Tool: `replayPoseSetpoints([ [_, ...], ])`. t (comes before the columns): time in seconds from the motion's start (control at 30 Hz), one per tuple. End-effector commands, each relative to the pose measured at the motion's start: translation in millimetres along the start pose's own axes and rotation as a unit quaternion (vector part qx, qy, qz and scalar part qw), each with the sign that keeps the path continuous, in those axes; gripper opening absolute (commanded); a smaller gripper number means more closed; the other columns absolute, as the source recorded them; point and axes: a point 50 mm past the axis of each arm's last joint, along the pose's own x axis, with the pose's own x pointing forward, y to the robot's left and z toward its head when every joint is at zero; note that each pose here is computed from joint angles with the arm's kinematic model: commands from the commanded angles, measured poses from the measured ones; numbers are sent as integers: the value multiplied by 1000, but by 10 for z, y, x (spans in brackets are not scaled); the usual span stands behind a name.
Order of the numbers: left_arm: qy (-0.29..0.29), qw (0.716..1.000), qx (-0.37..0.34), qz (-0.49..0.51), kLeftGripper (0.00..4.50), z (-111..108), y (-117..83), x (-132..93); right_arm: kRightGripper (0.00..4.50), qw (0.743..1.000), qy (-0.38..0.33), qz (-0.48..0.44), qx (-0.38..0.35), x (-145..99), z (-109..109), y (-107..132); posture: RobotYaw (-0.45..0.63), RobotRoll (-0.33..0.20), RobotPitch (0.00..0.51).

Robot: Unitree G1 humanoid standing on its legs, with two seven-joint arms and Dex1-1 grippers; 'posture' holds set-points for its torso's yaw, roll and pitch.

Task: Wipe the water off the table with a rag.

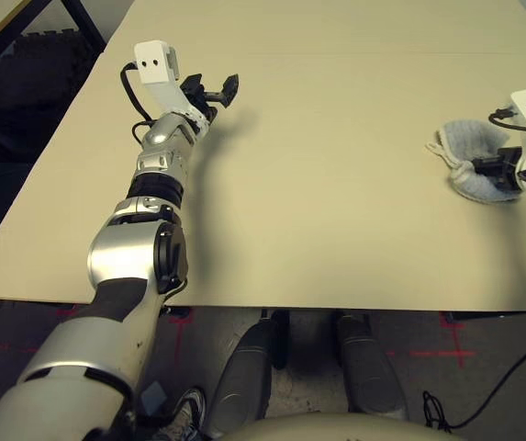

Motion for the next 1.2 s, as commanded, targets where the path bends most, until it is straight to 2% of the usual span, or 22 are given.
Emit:
replayPoseSetpoints([
  [0.03, 7, 1000, -6, 3, 4500, -36, 15, -12, 96, 1000, -1, 24, -1, 18, 22, 101, -138, 0, 261],
  [0.2, 9, 1000, -9, 4, 4500, -43, 16, -12, 96, 998, -53, 28, 1, -92, 245, 157, -145, 0, 267],
  [0.27, 8, 1000, -10, 4, 4500, -36, 9, -6, 96, 995, -95, 17, 8, -208, 429, 130, -148, 0, 269],
  [0.37, 7, 1000, -11, 5, 4500, -29, 8, -2, 96, 990, -141, -24, 15, -381, 610, -10, -153, 0, 268],
  [0.43, 7, 1000, -11, 4, 4500, -26, 2, 2, 96, 985, -156, -76, 16, -500, 649, -199, -155, 0, 269],
  [0.57, 6, 1000, -12, 4, 4500, -24, -5, 6, 96, 977, -147, -150, 25, -649, 541, -522, -157, 0, 270],
  [0.67, 6, 1000, -12, 4, 4500, -33, -1, 0, 96, 981, -113, -152, 37, -621, 345, -580, -157, 0, 270],
  [0.87, 6, 1000, -14, 3, 4500, -40, -8, 1, 96, 994, -55, -86, 33, -343, 63, -302, -162, 0, 264],
  [1.03, 5, 1000, -16, 0, 4500, -34, -29, 12, 96, 999, -21, -24, 16, -135, -20, 24, -162, 0, 264],
  [1.2, 5, 1000, -17, -1, 4500, -42, -38, 13, 96, 1000, 11, 14, -9, -5, -79, 177, -160, 0, 258],
])
